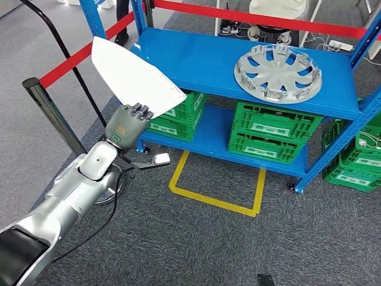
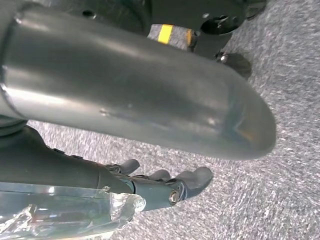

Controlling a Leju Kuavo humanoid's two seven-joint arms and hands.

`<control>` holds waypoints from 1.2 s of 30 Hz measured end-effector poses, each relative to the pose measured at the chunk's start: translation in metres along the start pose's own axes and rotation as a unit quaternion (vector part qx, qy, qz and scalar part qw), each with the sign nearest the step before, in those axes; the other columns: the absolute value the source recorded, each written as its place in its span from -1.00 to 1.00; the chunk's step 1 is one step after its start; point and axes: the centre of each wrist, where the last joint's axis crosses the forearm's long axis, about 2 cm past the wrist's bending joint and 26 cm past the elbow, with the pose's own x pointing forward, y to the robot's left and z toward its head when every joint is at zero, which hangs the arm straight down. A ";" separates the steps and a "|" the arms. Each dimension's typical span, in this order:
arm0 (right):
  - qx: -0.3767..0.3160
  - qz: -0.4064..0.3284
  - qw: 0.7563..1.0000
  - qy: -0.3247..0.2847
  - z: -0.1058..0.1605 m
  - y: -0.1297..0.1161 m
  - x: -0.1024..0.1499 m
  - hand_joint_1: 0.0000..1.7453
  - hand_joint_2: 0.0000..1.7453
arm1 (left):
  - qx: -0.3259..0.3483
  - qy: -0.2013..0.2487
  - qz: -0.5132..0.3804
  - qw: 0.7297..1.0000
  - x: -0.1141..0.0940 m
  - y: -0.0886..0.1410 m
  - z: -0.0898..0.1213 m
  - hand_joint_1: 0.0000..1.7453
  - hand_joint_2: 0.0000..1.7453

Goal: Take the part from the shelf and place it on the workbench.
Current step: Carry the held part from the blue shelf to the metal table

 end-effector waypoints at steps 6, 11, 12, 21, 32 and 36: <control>-0.002 0.000 1.000 -0.001 0.000 0.000 0.001 -1.00 -1.00 | 0.001 0.001 -0.003 1.000 -0.003 0.001 -0.001 1.00 1.00; -0.002 0.000 1.000 0.000 0.000 0.000 0.000 -1.00 -1.00 | 0.001 0.001 -0.003 1.000 -0.002 0.001 -0.001 1.00 1.00; -0.002 0.000 1.000 0.000 0.000 0.000 0.000 -1.00 -1.00 | 0.003 0.001 -0.003 1.000 -0.003 0.002 -0.003 1.00 1.00; -0.001 0.000 1.000 0.002 0.001 0.000 -0.002 -1.00 -1.00 | 0.006 0.001 -0.003 1.000 -0.003 0.003 -0.004 1.00 1.00; 0.000 -0.001 1.000 0.003 0.000 -0.001 -0.002 -1.00 -1.00 | 0.005 0.001 -0.003 1.000 -0.003 0.003 -0.004 1.00 1.00; 0.000 -0.001 1.000 0.003 0.000 -0.001 -0.002 -1.00 -1.00 | 0.007 0.002 -0.006 1.000 -0.006 0.004 -0.006 1.00 1.00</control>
